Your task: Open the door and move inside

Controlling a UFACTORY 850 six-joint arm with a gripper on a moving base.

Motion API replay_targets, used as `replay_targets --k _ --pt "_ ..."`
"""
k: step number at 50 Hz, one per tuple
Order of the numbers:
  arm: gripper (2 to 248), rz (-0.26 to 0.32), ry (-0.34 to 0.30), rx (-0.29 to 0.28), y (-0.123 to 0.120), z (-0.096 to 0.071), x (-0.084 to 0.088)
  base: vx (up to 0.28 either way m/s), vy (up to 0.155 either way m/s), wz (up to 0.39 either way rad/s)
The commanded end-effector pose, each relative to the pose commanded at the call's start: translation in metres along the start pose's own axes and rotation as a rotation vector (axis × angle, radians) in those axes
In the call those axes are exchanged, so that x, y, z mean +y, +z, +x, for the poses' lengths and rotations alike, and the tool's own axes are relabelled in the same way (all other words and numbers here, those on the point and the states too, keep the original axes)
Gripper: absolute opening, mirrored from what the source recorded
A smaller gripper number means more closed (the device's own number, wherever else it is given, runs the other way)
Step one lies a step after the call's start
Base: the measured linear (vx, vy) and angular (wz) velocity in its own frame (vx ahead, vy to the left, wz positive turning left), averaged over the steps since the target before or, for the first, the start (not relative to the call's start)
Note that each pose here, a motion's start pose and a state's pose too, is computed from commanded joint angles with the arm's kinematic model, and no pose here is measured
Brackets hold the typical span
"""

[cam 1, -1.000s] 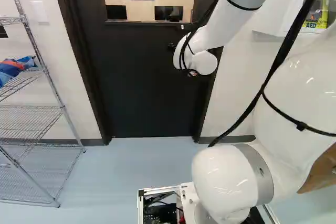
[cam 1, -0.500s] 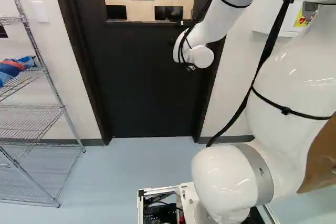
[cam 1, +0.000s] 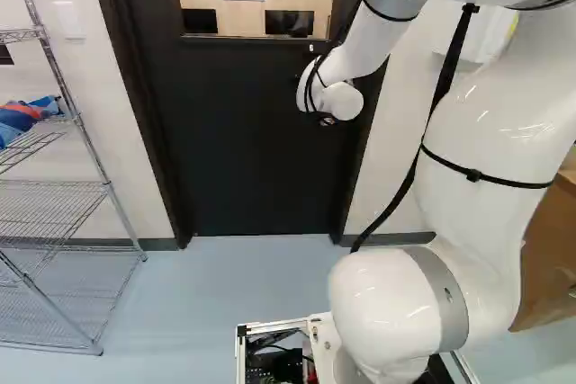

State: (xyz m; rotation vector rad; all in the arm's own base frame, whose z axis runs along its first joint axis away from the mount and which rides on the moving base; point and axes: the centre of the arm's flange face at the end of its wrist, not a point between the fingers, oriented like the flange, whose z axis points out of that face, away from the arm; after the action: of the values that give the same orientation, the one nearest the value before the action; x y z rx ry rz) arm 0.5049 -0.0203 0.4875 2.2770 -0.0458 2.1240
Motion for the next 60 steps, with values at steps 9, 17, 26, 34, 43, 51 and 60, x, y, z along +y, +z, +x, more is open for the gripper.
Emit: replay_targets --k 9,17,26,34,43,51,60 --pt "247 -0.013 0.001 -0.021 -0.007 -0.01 0.006 0.0 0.0 0.0" --pt "247 -0.023 0.002 -0.039 -0.011 -0.019 0.012 0.0 0.0 0.0" --pt "247 -0.026 0.003 -0.06 -0.011 -0.028 0.013 0.0 0.0 0.0" --pt "247 -0.026 0.003 -0.077 -0.01 -0.037 0.013 0.0 0.0 0.0" --pt "247 -0.026 0.003 -0.097 -0.009 -0.046 0.013 0.0 0.0 0.0" --pt "247 -0.026 0.003 -0.115 -0.008 -0.055 0.013 0.0 0.0 0.0" --pt "247 -0.026 0.004 -0.131 -0.007 -0.063 0.013 0.0 0.0 0.0"
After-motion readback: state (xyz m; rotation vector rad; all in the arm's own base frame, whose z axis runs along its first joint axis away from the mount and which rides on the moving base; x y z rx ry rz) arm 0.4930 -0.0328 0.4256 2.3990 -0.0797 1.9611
